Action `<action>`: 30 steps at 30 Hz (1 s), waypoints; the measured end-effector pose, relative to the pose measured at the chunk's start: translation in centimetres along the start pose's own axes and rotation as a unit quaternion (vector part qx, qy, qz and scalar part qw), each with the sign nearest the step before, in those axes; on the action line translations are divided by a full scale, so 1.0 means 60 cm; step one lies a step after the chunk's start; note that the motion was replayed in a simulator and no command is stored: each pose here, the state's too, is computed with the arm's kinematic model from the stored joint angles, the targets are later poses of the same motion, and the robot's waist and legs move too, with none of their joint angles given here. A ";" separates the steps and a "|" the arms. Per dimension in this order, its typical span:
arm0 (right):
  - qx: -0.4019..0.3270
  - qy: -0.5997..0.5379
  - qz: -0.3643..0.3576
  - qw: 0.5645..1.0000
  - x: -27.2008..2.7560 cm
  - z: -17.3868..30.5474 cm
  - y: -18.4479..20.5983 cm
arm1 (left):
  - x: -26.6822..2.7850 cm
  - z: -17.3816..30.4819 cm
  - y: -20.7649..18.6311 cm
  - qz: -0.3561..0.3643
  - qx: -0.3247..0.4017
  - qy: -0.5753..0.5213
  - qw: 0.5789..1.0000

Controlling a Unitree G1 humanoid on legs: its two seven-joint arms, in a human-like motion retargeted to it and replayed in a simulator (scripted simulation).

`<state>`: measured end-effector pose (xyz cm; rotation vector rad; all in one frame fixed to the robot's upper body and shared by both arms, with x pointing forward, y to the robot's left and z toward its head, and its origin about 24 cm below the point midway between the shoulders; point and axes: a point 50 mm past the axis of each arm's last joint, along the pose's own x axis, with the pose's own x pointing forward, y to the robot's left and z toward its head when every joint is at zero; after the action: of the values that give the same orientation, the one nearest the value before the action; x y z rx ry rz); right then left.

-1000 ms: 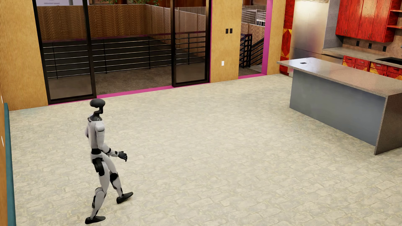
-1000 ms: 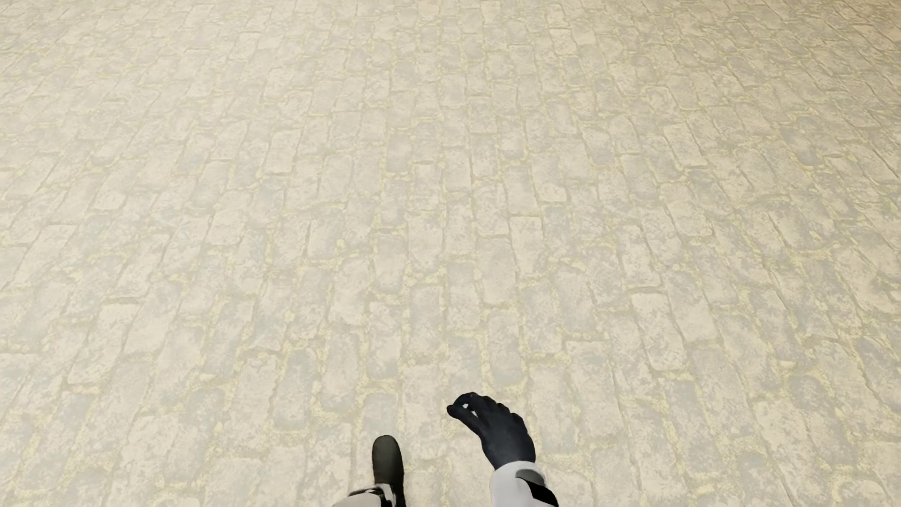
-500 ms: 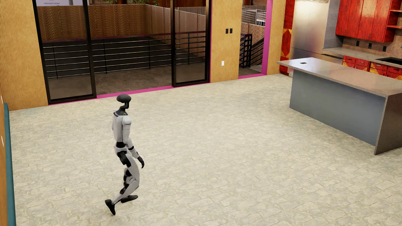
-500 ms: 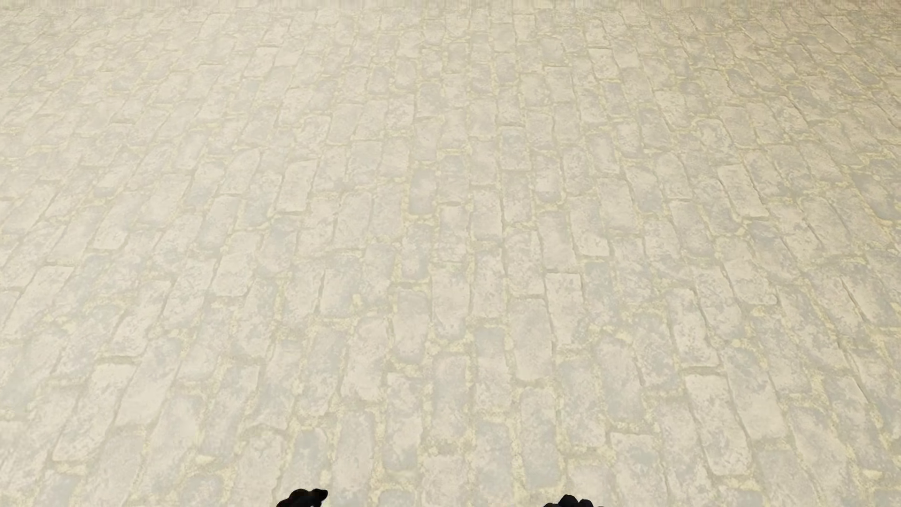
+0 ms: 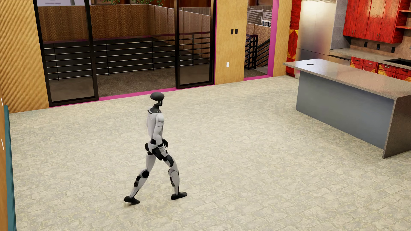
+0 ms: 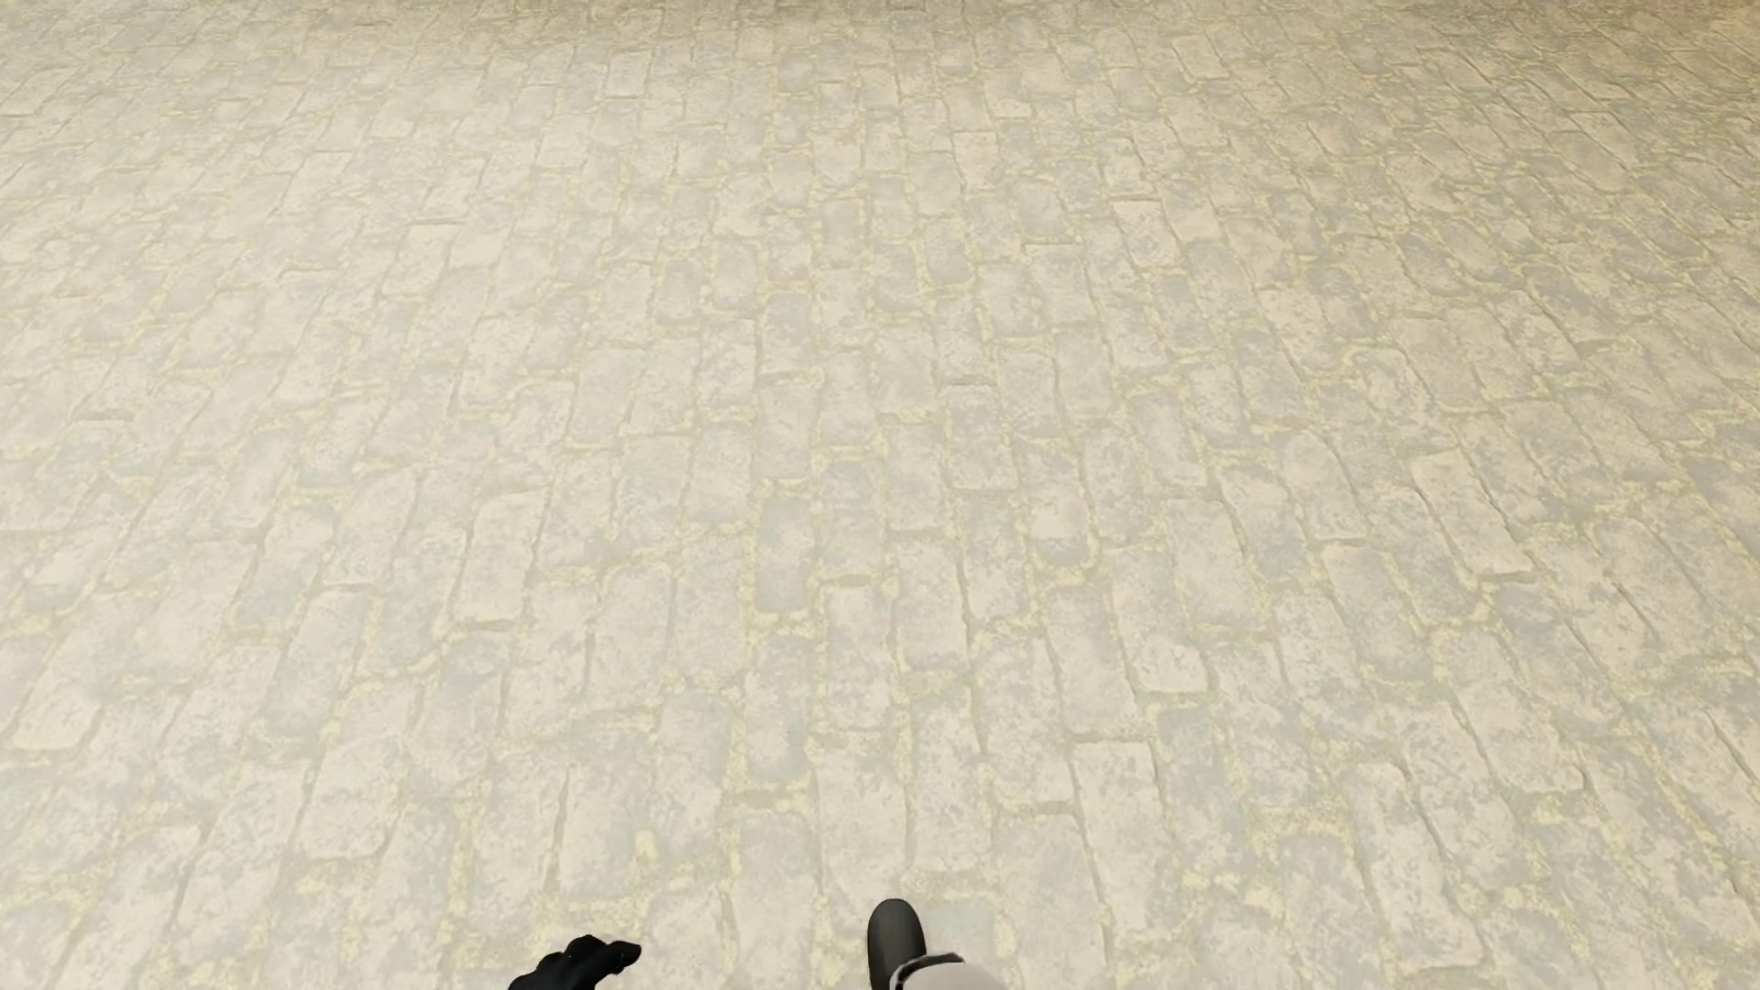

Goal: Go to the counter

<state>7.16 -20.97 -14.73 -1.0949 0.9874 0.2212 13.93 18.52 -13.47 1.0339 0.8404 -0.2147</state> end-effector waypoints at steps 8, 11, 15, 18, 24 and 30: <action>-0.005 -0.101 -0.027 0.995 0.032 0.112 -0.035 | -0.037 -0.067 -0.009 -0.067 0.054 -0.003 0.996; -0.032 -0.172 -0.062 0.983 0.043 0.186 -0.083 | -0.051 -0.081 0.009 0.026 -0.067 0.046 0.996; -0.037 -0.250 -0.107 0.962 0.037 0.258 -0.132 | -0.047 -0.074 -0.003 -0.005 -0.047 0.045 0.998; -0.053 -0.284 -0.111 0.951 0.028 0.290 -0.135 | -0.050 -0.084 -0.017 -0.027 -0.013 0.051 0.998; -0.072 -0.179 -0.045 0.980 0.039 0.205 -0.071 | -0.060 -0.098 -0.064 -0.049 -0.060 0.122 0.989; -0.092 -0.117 0.000 0.989 0.034 0.096 -0.049 | -0.022 -0.033 -0.033 -0.016 -0.057 0.047 0.997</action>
<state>13.34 -18.27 -13.82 -1.2062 0.7672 0.4388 10.98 18.80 -14.34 0.9301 0.9434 -0.1439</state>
